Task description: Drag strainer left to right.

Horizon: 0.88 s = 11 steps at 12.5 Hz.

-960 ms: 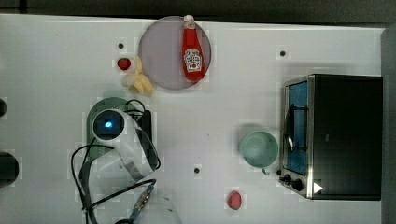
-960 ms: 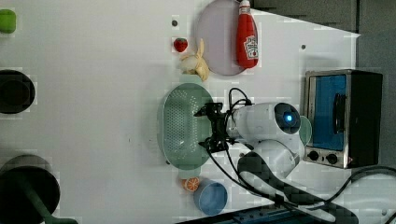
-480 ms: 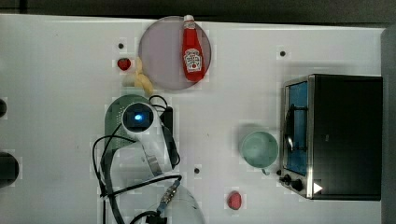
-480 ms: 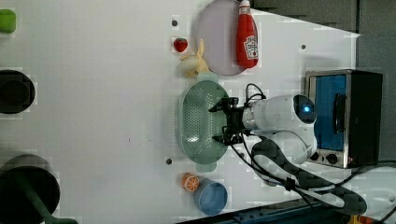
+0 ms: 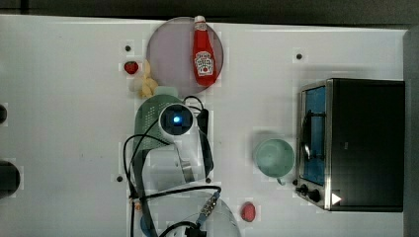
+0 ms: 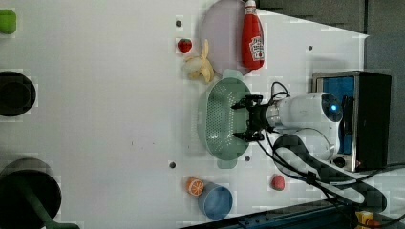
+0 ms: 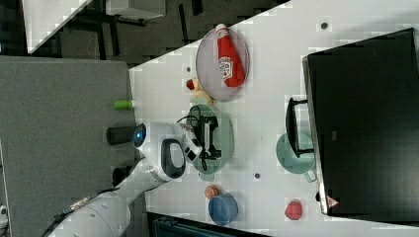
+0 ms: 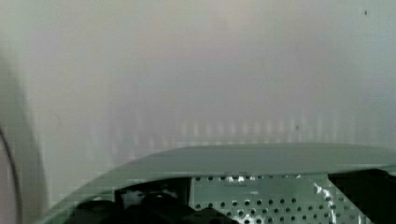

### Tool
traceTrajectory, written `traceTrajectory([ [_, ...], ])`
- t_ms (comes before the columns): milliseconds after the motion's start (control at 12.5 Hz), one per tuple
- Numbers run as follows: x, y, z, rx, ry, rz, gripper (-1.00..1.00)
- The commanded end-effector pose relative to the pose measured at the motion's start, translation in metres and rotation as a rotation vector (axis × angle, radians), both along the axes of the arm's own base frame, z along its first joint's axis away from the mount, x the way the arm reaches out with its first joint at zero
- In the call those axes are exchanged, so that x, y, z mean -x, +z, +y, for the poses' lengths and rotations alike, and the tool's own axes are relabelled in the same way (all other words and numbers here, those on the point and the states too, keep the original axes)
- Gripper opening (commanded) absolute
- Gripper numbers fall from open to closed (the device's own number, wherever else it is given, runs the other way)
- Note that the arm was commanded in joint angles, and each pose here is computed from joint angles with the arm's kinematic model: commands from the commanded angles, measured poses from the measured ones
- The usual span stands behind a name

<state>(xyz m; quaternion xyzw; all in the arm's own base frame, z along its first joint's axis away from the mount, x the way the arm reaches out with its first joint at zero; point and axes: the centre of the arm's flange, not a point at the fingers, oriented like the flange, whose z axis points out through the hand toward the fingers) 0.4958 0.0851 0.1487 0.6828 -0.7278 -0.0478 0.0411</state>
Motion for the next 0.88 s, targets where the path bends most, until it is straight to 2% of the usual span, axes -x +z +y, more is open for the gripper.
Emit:
traceTrajectory([
  [80,0.002,-0.001,-0.029,0.008,0.058,0.010,1.00],
  [320,-0.001,-0.001,-0.061,0.020,0.092,0.006,1.00],
  [880,0.001,-0.002,-0.132,0.059,0.063,0.011,1.00],
])
